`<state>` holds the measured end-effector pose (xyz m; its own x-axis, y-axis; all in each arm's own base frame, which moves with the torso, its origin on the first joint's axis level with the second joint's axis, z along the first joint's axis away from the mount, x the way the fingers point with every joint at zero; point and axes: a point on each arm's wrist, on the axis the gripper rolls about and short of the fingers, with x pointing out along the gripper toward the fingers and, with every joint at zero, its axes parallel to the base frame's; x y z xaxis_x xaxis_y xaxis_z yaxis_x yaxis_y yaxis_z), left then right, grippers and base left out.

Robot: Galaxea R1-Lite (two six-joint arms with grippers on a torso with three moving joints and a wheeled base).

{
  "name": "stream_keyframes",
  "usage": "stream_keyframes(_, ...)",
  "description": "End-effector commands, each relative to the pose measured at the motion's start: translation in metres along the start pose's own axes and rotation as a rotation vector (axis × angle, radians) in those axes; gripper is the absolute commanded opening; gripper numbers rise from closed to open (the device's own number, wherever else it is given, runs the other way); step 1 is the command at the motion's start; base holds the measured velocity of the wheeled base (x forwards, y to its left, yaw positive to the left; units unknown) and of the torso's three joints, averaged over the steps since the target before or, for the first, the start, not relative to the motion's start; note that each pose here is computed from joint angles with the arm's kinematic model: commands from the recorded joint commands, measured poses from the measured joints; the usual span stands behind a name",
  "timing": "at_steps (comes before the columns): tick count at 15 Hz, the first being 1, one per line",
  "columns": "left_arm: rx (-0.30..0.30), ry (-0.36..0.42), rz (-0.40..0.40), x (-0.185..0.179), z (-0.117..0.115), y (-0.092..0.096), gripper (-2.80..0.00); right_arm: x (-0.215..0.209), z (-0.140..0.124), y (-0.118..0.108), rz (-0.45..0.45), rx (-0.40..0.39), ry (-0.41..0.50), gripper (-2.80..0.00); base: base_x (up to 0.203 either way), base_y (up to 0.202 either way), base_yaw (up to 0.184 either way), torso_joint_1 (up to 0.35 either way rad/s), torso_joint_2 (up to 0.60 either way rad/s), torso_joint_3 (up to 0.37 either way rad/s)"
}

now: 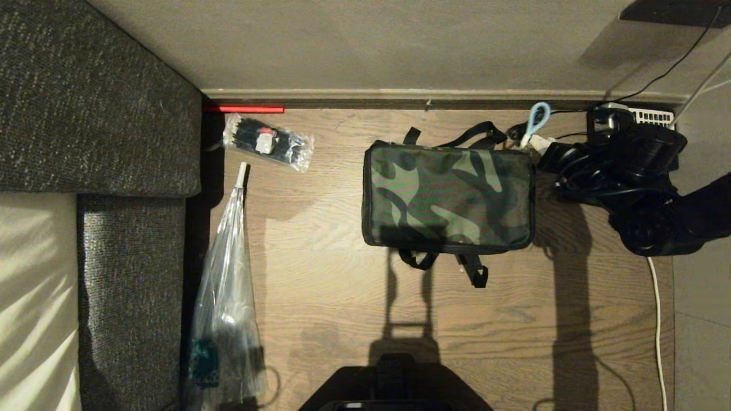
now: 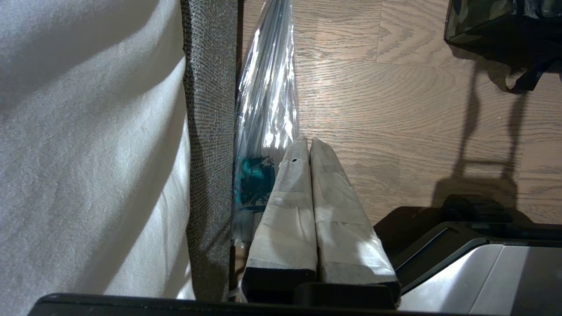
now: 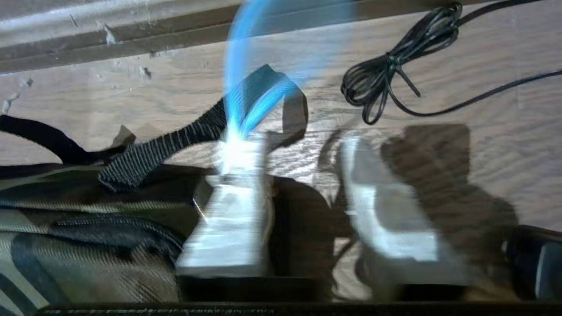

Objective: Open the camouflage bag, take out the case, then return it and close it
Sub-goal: Open the top of the storage box

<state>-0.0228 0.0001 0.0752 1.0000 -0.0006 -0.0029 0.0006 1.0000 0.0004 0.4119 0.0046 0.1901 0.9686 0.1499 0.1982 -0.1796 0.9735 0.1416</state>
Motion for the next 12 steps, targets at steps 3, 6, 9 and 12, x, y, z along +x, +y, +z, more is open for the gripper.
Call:
stream_keyframes(3, 0.0, 0.0, 0.001, 0.0, 0.0, 0.0, -2.8, -0.009, 0.002, -0.037, -0.034, -0.004, 0.025, 0.0, 0.0, 0.0, 0.0, 0.0, 0.0, 0.0)
stream_keyframes(6, 0.0, 0.0, 0.001, 0.0, 0.0, 0.0, -2.8, -0.017, 0.009, -0.047, 0.002, 0.215, 0.098, 0.0, 0.0, 0.0, 0.0, 0.0, 0.0, 0.0)
stream_keyframes(9, 0.0, 0.0, 0.001, 0.0, 0.0, 0.0, -2.8, -0.031, -0.006, -0.044, 0.002, 0.434, 0.339, 0.0, 0.0, 0.0, 0.0, 0.0, 0.0, 0.0)
stream_keyframes(12, 0.0, 0.0, 0.001, 0.0, 0.0, 0.0, -2.8, -0.036, -0.019, -0.028, -0.015, 0.646, 0.482, 0.0, 0.0, 0.0, 0.0, 0.0, 0.0, 0.0)
